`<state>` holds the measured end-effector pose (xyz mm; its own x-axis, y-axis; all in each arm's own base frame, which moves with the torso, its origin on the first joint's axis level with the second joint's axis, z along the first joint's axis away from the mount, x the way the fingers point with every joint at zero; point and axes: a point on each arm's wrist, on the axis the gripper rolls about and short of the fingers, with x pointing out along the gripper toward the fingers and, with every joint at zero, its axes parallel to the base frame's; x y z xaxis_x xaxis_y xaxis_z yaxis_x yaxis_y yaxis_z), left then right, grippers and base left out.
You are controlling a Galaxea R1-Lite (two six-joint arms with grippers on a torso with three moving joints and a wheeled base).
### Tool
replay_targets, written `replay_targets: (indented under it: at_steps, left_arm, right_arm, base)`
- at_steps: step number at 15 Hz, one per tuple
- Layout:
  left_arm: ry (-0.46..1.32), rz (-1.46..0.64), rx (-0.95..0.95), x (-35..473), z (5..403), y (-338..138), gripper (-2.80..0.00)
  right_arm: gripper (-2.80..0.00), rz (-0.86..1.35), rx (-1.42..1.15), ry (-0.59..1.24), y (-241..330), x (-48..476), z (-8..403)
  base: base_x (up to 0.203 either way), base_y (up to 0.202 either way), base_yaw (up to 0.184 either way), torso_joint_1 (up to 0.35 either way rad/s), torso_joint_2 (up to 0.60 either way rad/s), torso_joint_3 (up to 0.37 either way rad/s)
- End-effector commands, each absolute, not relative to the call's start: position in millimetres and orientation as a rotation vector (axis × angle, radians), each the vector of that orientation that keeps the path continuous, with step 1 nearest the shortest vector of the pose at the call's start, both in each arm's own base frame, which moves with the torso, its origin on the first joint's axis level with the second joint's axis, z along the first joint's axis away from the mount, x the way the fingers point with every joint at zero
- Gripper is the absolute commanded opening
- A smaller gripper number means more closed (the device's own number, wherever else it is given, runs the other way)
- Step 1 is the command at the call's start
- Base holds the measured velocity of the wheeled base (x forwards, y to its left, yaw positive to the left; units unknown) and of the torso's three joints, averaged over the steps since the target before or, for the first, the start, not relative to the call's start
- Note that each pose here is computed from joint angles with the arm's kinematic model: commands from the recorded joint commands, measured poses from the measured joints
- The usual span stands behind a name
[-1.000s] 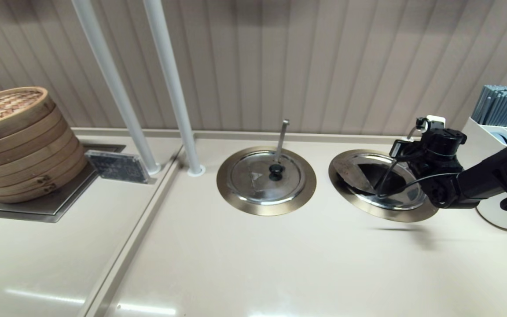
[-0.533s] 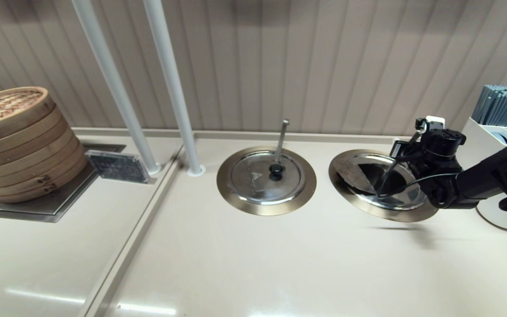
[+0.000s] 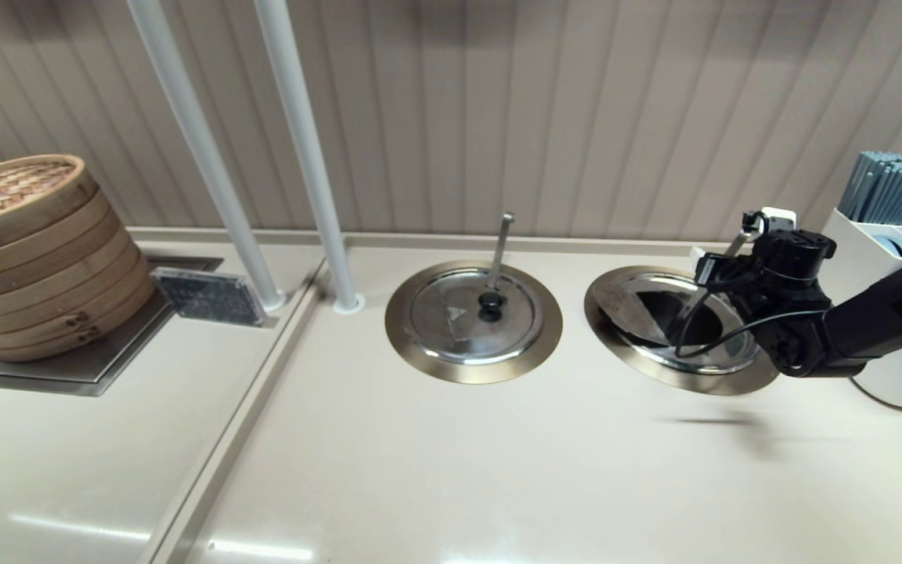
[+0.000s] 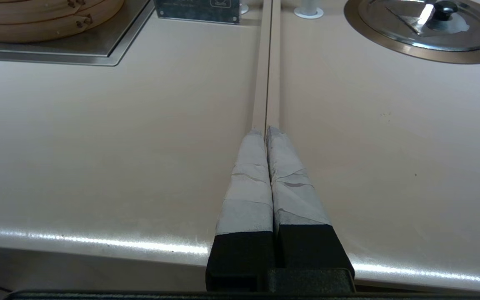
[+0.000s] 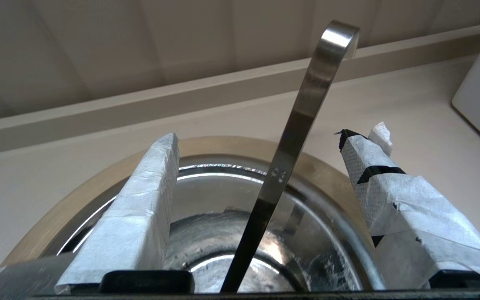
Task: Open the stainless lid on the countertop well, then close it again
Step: Close the lid
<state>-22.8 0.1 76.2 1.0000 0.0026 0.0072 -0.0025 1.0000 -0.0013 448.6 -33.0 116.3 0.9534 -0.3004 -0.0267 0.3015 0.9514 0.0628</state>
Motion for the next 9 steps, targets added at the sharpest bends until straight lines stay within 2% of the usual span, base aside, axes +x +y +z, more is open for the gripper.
replay_targets:
  at_steps: [1, 4, 9]
  left_arm:
    - [-0.008, 0.003, -0.002, -22.8, 76.3, 0.1, -2.8]
    - [-0.008, 0.003, -0.002, -22.8, 76.3, 0.1, -2.8]
    - [-0.008, 0.003, -0.002, -22.8, 76.3, 0.1, -2.8]
  right_arm:
    - [0.0, -0.256, 0.062, 0.027, -9.9, 428.6, 134.3]
    - [0.0, -0.184, 0.054, 0.057, 20.5, 401.3, 154.7]
    - [0.0, -0.141, -0.007, 0.105, 43.6, 376.1, 163.4]
  base:
    - [0.0, 0.0, 0.0, 0.0, 0.0, 0.0]
    - [0.0, 0.0, 0.0, 0.0, 0.0, 0.0]
    - [0.0, 0.0, 0.0, 0.0, 0.0, 0.0]
